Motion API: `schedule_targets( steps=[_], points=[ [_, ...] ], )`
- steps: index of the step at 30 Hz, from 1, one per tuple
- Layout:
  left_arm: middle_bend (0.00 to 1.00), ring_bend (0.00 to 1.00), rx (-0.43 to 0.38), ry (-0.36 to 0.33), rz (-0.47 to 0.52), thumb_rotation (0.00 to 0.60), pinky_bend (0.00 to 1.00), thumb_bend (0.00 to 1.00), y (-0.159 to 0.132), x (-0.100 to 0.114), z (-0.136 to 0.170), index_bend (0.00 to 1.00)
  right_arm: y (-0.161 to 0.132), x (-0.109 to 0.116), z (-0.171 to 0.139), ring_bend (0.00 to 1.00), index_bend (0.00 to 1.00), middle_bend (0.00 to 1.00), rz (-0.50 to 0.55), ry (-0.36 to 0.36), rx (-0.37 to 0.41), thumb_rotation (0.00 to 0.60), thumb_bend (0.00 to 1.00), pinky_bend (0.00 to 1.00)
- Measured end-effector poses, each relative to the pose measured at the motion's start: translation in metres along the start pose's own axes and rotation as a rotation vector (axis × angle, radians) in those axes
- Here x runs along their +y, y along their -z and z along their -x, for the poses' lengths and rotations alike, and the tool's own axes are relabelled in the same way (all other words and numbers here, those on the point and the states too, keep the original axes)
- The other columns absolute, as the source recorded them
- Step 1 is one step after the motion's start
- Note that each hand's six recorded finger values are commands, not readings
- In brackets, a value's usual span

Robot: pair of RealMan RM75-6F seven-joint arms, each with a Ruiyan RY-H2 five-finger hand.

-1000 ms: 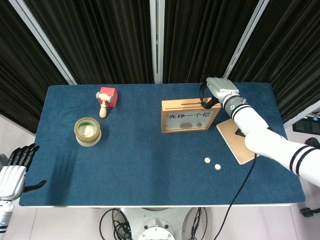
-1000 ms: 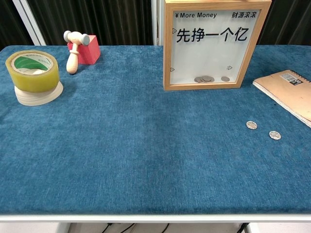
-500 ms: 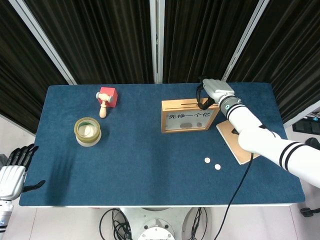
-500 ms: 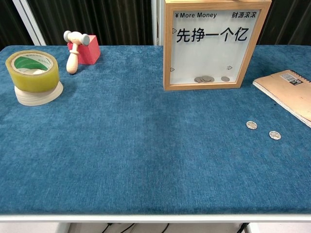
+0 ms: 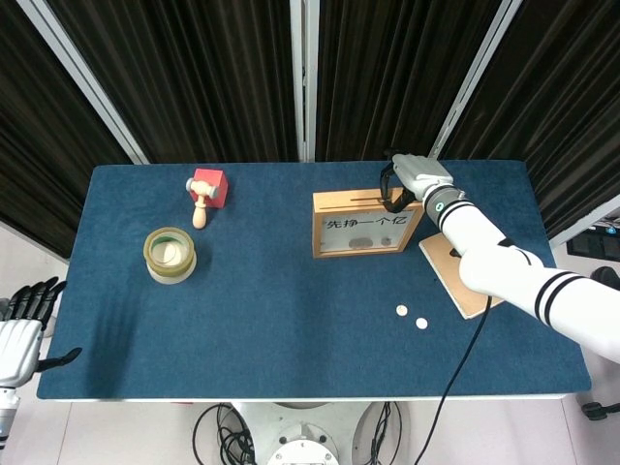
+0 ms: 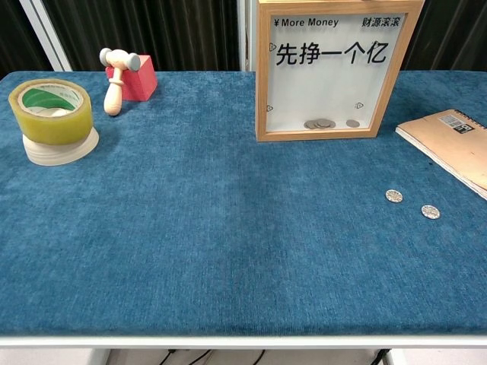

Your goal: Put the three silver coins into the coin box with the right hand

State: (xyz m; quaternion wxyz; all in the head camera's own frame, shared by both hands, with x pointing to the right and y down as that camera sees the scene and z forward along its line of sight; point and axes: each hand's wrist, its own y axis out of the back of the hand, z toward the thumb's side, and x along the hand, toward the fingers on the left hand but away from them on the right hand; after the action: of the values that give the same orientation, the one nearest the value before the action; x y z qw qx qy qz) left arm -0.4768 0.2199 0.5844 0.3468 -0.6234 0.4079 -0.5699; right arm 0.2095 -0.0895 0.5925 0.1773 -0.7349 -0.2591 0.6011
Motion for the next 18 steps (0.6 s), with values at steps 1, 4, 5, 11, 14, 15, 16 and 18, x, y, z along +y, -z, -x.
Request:
schedule_targets(
  steps=[1,4,5,11,14,15,16,18],
  points=[
    [0.01,0.00,0.000,0.000,0.000,0.600,0.00,0.00,0.0002,0.0002,0.0000,0.06,-0.0003,0.0000,0.0003,0.00,0.74,0.01,0.000,0.000,0.001,0.600,0.48,0.00],
    [0.01,0.00,0.000,-0.001,0.001,0.600,0.00,0.00,0.0002,0.0003,-0.0001,0.06,-0.0016,0.0005,0.0011,0.00,0.74,0.01,0.006,0.004,0.005,0.600,0.48,0.00],
    [0.01,0.00,0.000,-0.001,0.001,0.600,0.00,0.00,0.0001,0.0002,-0.0001,0.06,-0.0020,0.0006,0.0013,0.00,0.74,0.01,0.007,0.005,0.006,0.600,0.48,0.00],
    [0.01,0.00,0.002,0.003,-0.002,0.600,0.00,0.00,0.0005,-0.0005,-0.0001,0.06,-0.0024,0.0004,0.0026,0.00,0.74,0.01,0.009,0.007,0.010,0.600,0.48,0.00],
    [0.01,0.00,0.001,0.002,-0.002,0.600,0.00,0.00,0.0003,-0.0003,-0.0003,0.06,-0.0023,0.0001,0.0029,0.00,0.74,0.01,0.011,0.006,0.011,0.600,0.48,0.00],
    [0.01,0.00,0.001,0.002,-0.003,0.600,0.00,0.00,0.0002,-0.0002,-0.0005,0.06,-0.0019,-0.0002,0.0030,0.00,0.74,0.01,0.010,0.004,0.011,0.600,0.48,0.00],
    [0.01,0.00,0.001,0.002,-0.002,0.600,0.00,0.00,0.0000,-0.0003,-0.0006,0.06,-0.0014,-0.0006,0.0031,0.00,0.73,0.01,0.008,0.001,0.010,0.600,0.48,0.00],
    [0.01,0.00,0.000,0.003,-0.003,0.600,0.00,0.00,-0.0003,-0.0005,-0.0009,0.06,-0.0012,-0.0008,0.0033,0.00,0.72,0.01,0.006,0.000,0.010,0.600,0.48,0.00]
  ],
)
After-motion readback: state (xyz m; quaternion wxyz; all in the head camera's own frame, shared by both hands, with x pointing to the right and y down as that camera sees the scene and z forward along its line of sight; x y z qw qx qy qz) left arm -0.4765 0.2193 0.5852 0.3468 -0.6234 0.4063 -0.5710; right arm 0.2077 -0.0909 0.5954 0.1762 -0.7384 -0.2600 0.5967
